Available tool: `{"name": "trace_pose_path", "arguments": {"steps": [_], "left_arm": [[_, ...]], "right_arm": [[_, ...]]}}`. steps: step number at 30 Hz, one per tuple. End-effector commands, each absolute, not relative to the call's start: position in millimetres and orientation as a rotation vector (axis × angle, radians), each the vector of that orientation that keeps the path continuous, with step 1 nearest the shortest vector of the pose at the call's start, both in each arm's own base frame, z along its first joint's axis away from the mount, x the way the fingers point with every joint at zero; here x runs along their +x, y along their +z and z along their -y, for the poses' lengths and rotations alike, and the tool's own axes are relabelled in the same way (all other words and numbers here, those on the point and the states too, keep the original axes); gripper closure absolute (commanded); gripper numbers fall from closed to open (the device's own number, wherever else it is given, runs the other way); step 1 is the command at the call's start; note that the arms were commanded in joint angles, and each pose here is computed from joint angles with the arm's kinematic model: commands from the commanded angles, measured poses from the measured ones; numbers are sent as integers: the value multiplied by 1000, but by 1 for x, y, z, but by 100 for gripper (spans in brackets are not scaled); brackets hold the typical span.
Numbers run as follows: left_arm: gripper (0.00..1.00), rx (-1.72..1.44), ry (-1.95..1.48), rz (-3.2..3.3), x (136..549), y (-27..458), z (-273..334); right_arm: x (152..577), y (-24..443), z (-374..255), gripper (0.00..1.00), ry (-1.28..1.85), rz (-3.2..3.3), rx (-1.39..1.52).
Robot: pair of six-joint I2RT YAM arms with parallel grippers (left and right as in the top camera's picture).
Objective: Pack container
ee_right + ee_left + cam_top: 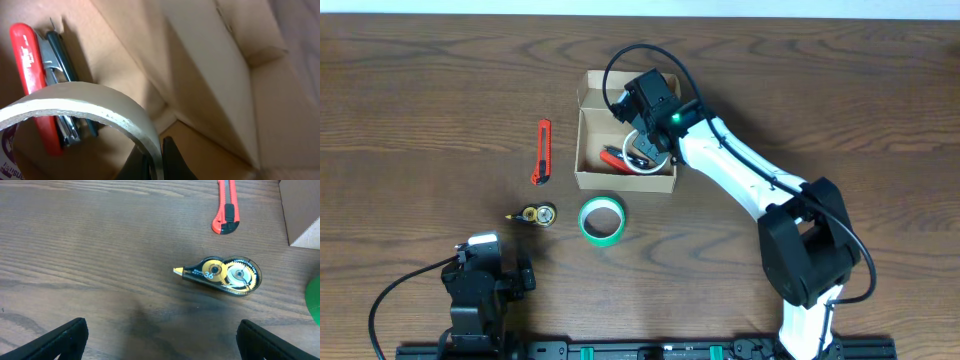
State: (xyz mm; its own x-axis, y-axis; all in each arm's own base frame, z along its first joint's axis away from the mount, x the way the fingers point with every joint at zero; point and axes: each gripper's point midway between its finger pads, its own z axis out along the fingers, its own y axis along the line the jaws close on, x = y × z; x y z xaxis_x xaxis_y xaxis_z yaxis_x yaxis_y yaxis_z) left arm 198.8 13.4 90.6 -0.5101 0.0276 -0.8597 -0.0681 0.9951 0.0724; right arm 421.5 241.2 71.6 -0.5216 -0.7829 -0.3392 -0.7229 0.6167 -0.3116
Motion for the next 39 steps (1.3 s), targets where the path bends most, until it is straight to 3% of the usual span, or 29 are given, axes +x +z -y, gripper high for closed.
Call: {"name": "trace_pose_path", "arguments": {"steps": [1, 4, 15, 21, 23, 24, 26, 39], "left_arm": [[5, -36, 140, -2109, 198, 87, -17], [4, -36, 140, -2109, 198, 87, -17], [5, -36, 141, -2109, 198, 87, -17], [5, -36, 140, -2109, 198, 87, -17], [5, -36, 140, -2109, 198, 87, -17], [4, -36, 141, -2109, 198, 87, -17], [5, -36, 141, -2109, 198, 87, -17], [5, -36, 141, -2109, 198, 87, -17]], "right_arm": [[426, 66, -244, 99, -182, -2383, -1226], [426, 58, -244, 97, -187, -2398, -1236], [431, 55, -246, 69, -184, -2386, -1226], [434, 62, -251, 62, -174, -2364, -1204], [433, 69, -254, 52, -167, -2352, -1197], [431, 74, -256, 39, -162, -2345, -1191], [429, 89, -262, 2, -145, -2323, -1170], [363, 255, -256, 1, 104, -2203, -859]]}}
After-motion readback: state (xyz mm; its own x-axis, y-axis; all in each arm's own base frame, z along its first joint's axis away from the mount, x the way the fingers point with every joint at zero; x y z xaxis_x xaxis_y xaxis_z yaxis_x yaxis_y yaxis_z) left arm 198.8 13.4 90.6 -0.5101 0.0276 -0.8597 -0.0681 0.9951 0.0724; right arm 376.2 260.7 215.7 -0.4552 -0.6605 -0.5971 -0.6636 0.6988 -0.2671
